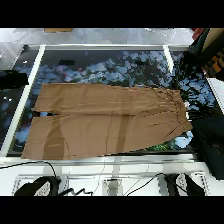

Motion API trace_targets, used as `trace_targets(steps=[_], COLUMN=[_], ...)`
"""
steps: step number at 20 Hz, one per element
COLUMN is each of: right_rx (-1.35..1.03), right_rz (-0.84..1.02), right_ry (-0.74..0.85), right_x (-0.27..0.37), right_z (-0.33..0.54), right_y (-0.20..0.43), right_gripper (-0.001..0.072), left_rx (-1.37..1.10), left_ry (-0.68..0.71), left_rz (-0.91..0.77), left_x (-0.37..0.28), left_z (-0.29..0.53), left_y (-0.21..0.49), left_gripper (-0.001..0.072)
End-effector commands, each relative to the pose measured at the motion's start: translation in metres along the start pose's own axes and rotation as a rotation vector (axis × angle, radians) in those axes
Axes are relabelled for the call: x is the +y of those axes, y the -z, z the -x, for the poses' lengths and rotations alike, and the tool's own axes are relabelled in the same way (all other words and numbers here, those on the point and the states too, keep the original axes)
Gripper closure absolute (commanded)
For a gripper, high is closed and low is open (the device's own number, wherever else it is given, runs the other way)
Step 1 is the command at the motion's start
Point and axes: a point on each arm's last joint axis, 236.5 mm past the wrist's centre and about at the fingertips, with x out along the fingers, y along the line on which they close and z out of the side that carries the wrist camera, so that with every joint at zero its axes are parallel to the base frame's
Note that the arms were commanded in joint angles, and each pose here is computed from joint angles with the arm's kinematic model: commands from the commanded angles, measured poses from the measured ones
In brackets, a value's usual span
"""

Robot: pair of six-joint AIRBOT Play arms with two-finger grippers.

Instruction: Fold the clothes and pants, and hang the long-sleeved shirts on hangers.

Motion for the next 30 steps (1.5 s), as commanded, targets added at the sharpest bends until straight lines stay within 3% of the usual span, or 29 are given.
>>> trace_targets(steps=[1,3,4,5,6,8,14,17,22,23,25,26,30], right_rx=[0.054,0.022,-0.014,-0.051,-0.088,-0.106,0.084,0.134,-0.001,-0.013,-0.026,-0.035,-0.060], right_rz=[-0.193,-0.256,-0.269,-0.282,-0.292,-0.308,-0.255,-0.240,-0.260,-0.234,-0.186,-0.168,-0.215], right_ry=[-0.077,-0.156,-0.176,-0.184,-0.179,-0.169,-0.313,-0.352,-0.263,-0.257,-0.257,-0.262,-0.311], right_x=[-0.003,0.012,0.016,0.016,0.013,0.008,0.032,0.036,0.011,0.009,0.009,0.011,0.020], right_z=[-0.019,-0.023,-0.023,-0.022,-0.022,-0.030,-0.083,-0.103,-0.118,-0.118,-0.118,-0.117,-0.114], right_y=[0.021,0.014,0.005,-0.004,-0.013,-0.021,-0.004,0.003,-0.026,-0.028,-0.030,-0.031,-0.040], right_gripper=[0.0686,0.0672,0.0563,0.0384,0.0314,0.0313,0.0152,0.0153,0.0165,0.0228,0.0232,0.0232,0.0191], left_rx=[0.003,0.005,0.010,0.016,0.024,0.046,0.090,0.101,0.109,0.113,0.124,0.130,0.166], left_ry=[-0.004,-0.005,-0.005,-0.004,-0.004,-0.002,0.003,0.008,0.009,0.009,0.010,0.011,0.016], left_rz=[0.000,0.001,0.002,0.003,0.004,0.006,0.012,0.016,0.016,0.016,0.018,0.018,0.022], left_x=[0.002,0.003,0.004,0.004,0.004,0.005,0.005,0.004,0.005,0.005,0.005,0.005,0.004], left_z=[-0.015,-0.024,-0.029,-0.035,-0.040,-0.051,-0.078,-0.083,-0.088,-0.090,-0.094,-0.097,-0.110], left_y=[-0.002,-0.002,-0.002,-0.001,0.000,0.005,0.014,0.017,0.018,0.020,0.022,0.024,0.033], left_gripper=[0.0693,0.0692,0.0693,0.0693,0.0693,0.0693,0.0692,0.0692,0.0682,0.0610,0.0116,0.0029,0.0030])
